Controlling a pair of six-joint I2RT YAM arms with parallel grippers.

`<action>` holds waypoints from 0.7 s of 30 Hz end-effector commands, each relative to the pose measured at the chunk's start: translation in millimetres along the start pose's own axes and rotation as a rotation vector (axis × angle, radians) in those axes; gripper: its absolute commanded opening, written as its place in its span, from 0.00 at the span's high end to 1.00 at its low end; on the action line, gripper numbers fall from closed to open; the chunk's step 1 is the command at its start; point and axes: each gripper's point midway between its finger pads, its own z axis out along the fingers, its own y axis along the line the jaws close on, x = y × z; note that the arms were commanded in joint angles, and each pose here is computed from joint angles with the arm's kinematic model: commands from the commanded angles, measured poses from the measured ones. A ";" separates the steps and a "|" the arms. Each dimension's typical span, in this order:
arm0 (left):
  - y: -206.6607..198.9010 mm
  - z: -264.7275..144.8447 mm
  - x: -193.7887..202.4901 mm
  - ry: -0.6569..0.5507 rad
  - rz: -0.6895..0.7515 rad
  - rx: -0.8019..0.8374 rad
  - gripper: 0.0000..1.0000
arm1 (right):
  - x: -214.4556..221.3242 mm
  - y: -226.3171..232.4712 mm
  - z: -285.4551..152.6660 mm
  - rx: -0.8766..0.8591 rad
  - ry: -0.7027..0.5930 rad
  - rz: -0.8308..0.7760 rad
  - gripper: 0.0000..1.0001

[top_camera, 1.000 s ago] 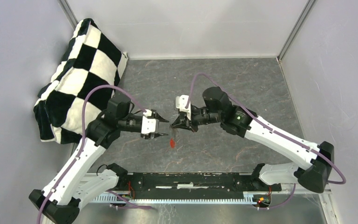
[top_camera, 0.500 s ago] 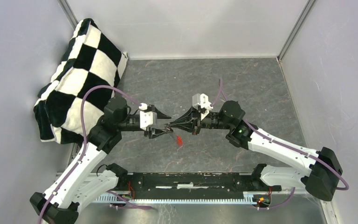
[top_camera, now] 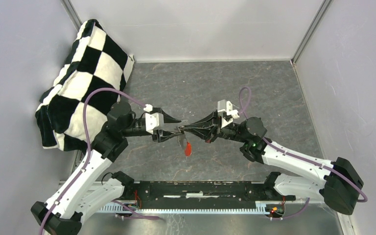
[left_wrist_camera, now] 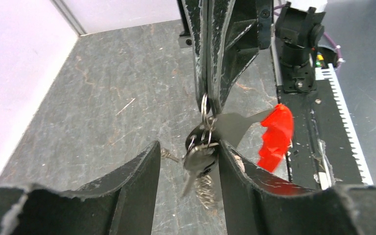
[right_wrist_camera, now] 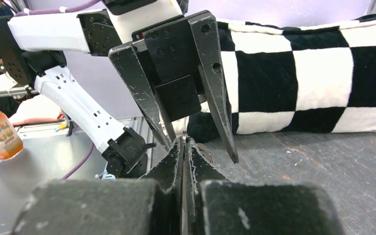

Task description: Put the keys on the keyring

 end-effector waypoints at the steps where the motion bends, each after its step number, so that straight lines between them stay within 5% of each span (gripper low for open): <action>1: 7.6 -8.5 -15.0 -0.024 0.106 -0.072 0.49 | -42.3 2.5 -5.4 0.032 -0.168 -0.033 1.00; 9: 0.5 -9.8 -21.1 -0.055 0.193 -0.038 0.61 | -36.4 3.0 -5.5 0.027 -0.168 0.002 1.00; 21: -16.7 -6.4 -25.4 -0.102 0.331 0.071 0.64 | -29.1 -0.2 -2.9 0.034 -0.138 0.015 1.00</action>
